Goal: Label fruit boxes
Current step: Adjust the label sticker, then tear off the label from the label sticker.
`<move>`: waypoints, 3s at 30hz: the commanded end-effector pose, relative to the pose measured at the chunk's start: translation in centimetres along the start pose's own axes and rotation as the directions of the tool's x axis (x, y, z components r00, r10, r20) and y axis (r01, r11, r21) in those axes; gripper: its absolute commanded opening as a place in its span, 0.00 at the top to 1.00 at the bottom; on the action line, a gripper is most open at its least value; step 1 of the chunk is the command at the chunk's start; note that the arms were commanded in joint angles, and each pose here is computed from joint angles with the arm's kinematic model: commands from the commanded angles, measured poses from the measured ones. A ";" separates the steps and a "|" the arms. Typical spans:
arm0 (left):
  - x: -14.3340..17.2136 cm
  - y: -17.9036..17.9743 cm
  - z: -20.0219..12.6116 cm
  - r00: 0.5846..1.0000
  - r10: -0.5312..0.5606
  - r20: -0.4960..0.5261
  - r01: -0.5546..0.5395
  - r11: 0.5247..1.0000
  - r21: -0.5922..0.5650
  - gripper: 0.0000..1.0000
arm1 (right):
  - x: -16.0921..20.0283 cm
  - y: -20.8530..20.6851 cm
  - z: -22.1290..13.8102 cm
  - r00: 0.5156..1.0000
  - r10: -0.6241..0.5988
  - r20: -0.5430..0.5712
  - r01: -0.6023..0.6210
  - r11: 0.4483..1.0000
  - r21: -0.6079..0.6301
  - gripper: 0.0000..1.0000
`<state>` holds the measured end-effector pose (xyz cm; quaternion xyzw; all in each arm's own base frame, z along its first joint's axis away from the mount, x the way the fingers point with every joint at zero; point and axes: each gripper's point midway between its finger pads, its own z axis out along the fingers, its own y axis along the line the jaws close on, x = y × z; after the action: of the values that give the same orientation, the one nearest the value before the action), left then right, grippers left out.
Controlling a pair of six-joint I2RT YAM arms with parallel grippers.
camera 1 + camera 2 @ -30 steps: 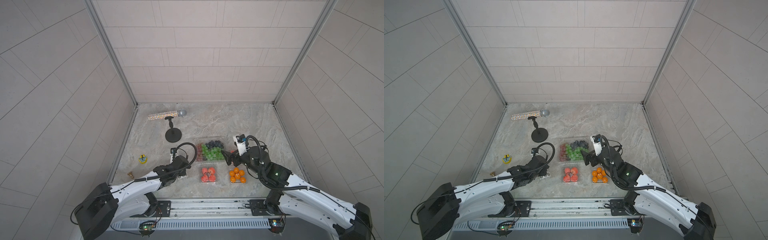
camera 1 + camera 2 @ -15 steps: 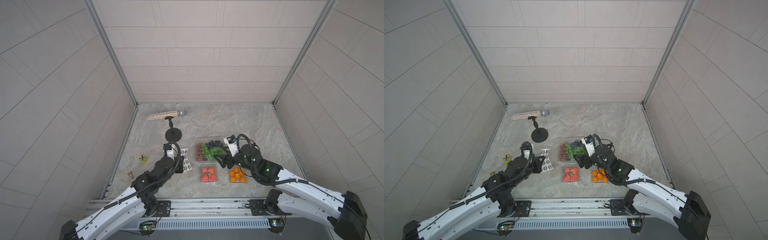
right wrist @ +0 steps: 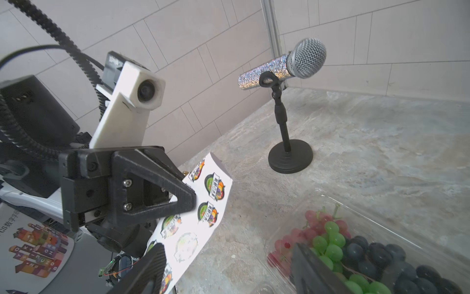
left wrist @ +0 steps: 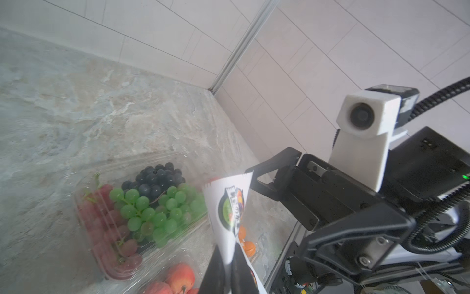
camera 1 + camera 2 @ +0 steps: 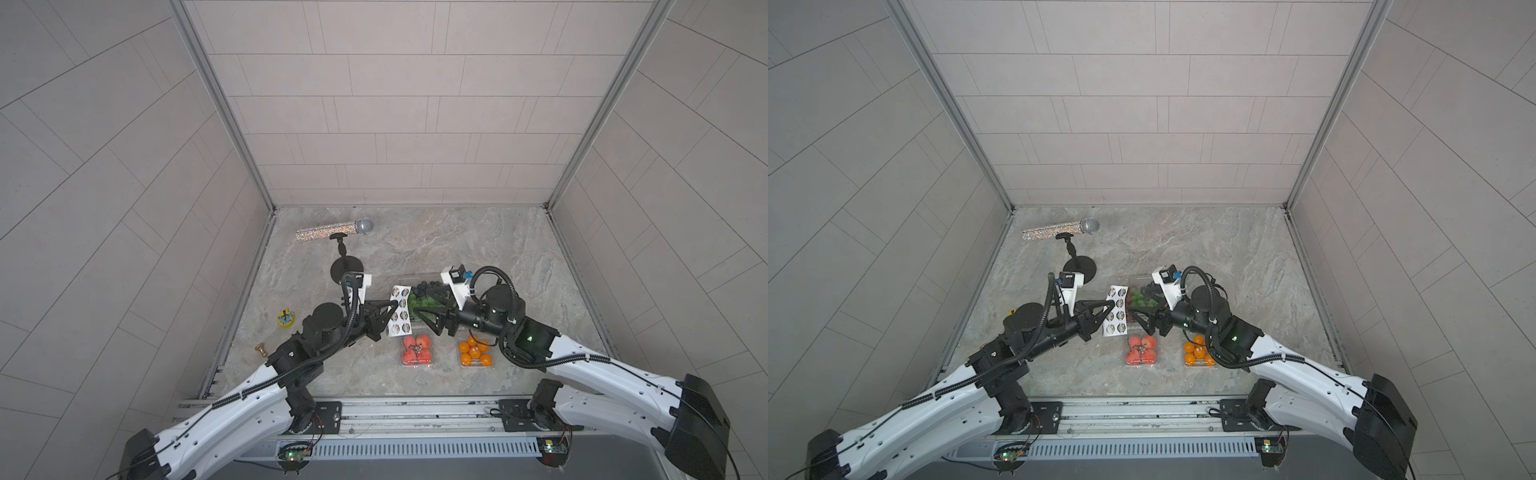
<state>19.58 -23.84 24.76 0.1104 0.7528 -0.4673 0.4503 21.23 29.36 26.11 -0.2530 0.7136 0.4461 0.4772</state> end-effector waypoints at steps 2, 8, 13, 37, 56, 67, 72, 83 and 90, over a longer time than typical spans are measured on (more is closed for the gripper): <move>-2.0 -3.3 -0.3 0.998 0.036 0.058 -0.044 0.989 0.143 0.91 | -3.7 2.2 0.2 0.995 0.029 0.094 -0.020 0.995 -0.094 0.23; -2.0 -3.5 -0.1 0.998 0.046 0.053 -0.054 0.987 0.152 0.91 | -4.3 2.9 1.4 0.995 0.041 0.090 -0.028 0.989 -0.143 0.42; -1.7 -2.8 0.2 0.997 0.058 0.045 -0.063 0.990 0.123 0.91 | -4.3 3.2 1.7 0.994 0.056 0.089 -0.040 0.985 -0.167 0.57; -4.8 -10.7 -2.0 0.942 0.311 0.125 -0.335 0.850 0.406 0.32 | -8.6 4.0 -8.7 0.961 -0.151 0.230 0.211 0.941 -0.265 0.99; -3.8 -10.4 0.4 0.871 0.476 0.119 -0.478 0.769 0.424 0.18 | -9.2 8.4 -8.1 0.965 -0.109 0.240 0.234 0.771 -0.593 0.99; -4.0 -12.6 -2.1 0.885 0.424 0.192 -0.457 0.717 0.526 0.58 | -8.0 7.8 -7.3 0.968 -0.146 0.204 0.239 0.785 -0.572 0.99; -3.8 -11.9 -1.8 0.886 0.430 0.174 -0.455 0.738 0.498 0.74 | -8.0 7.7 -7.3 0.969 -0.142 0.203 0.235 0.790 -0.566 0.98; -3.5 -11.1 -1.5 0.900 0.402 0.166 -0.430 0.764 0.481 1.00 | -7.9 7.1 -7.3 0.969 -0.131 0.209 0.223 0.828 -0.514 0.84; -4.0 -11.6 -1.8 0.914 0.353 0.202 -0.406 0.763 0.504 1.00 | -7.9 5.7 -6.9 0.963 -0.058 0.264 0.176 0.874 -0.452 0.50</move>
<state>14.49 -27.97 33.51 0.3640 0.5616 -0.5453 0.5047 16.44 25.75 36.16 -0.3729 0.5108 0.6015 0.4880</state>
